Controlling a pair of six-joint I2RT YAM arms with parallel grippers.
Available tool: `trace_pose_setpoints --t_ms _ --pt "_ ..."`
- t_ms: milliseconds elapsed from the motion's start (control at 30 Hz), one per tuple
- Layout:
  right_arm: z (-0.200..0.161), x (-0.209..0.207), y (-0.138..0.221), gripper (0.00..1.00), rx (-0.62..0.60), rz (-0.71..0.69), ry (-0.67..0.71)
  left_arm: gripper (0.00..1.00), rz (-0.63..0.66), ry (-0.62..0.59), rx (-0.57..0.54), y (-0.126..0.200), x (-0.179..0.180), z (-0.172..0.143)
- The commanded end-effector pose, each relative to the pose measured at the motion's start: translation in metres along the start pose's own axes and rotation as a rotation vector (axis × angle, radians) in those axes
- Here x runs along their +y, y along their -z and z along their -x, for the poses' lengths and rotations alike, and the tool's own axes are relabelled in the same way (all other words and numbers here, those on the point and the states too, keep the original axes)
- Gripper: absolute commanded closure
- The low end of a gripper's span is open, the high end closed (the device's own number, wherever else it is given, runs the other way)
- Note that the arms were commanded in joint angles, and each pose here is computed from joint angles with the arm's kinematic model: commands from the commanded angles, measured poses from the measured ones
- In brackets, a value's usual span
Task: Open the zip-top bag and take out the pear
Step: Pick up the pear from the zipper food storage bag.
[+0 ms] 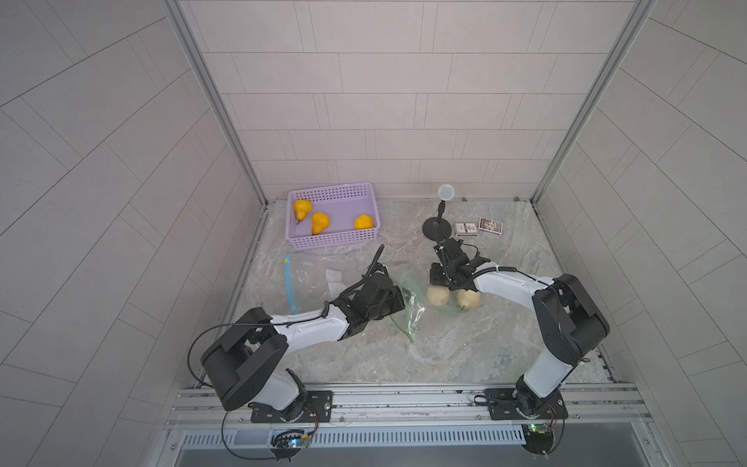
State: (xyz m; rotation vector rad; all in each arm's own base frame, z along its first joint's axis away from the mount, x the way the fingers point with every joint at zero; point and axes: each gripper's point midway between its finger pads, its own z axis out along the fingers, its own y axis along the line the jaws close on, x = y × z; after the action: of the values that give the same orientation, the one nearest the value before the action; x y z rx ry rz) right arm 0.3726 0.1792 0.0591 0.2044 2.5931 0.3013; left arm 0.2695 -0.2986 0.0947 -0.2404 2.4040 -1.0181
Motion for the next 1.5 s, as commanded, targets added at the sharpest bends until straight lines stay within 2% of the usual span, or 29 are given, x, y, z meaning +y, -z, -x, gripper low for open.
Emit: trace_pose_setpoints --t_ms 0,167,300,433,600,700,833,1033,1467 --pt "-0.014 -0.002 -0.009 0.62 0.039 0.016 -0.044 0.54 -0.073 0.007 0.014 0.002 -0.016 -0.001" --pt "-0.039 0.007 -0.018 0.61 0.098 0.133 -0.145 0.53 -0.138 0.014 0.115 -0.005 -0.029 -0.026" --pt "-0.037 0.018 -0.013 0.58 0.11 0.221 -0.19 0.53 -0.149 0.021 0.174 -0.007 -0.026 -0.041" --pt "-0.006 0.007 0.012 0.53 0.057 0.268 -0.236 0.52 -0.143 0.022 0.202 0.0 -0.018 -0.05" --pt "0.016 -0.011 0.058 0.48 -0.003 0.263 -0.219 0.5 -0.138 0.007 0.197 0.008 -0.015 -0.05" --pt "0.013 -0.021 0.084 0.47 -0.009 0.245 -0.186 0.5 -0.148 0.007 0.196 0.009 -0.017 -0.05" --pt "-0.018 -0.028 0.1 0.47 0.052 0.253 -0.151 0.5 -0.173 0.003 0.192 0.011 -0.024 -0.049" --pt "-0.058 -0.041 0.082 0.49 0.115 0.255 -0.169 0.5 -0.178 0.004 0.214 0.007 -0.024 -0.054" --pt "-0.084 -0.01 0.043 0.64 0.198 0.324 -0.139 0.5 -0.174 0.012 0.278 -0.011 -0.018 -0.074"
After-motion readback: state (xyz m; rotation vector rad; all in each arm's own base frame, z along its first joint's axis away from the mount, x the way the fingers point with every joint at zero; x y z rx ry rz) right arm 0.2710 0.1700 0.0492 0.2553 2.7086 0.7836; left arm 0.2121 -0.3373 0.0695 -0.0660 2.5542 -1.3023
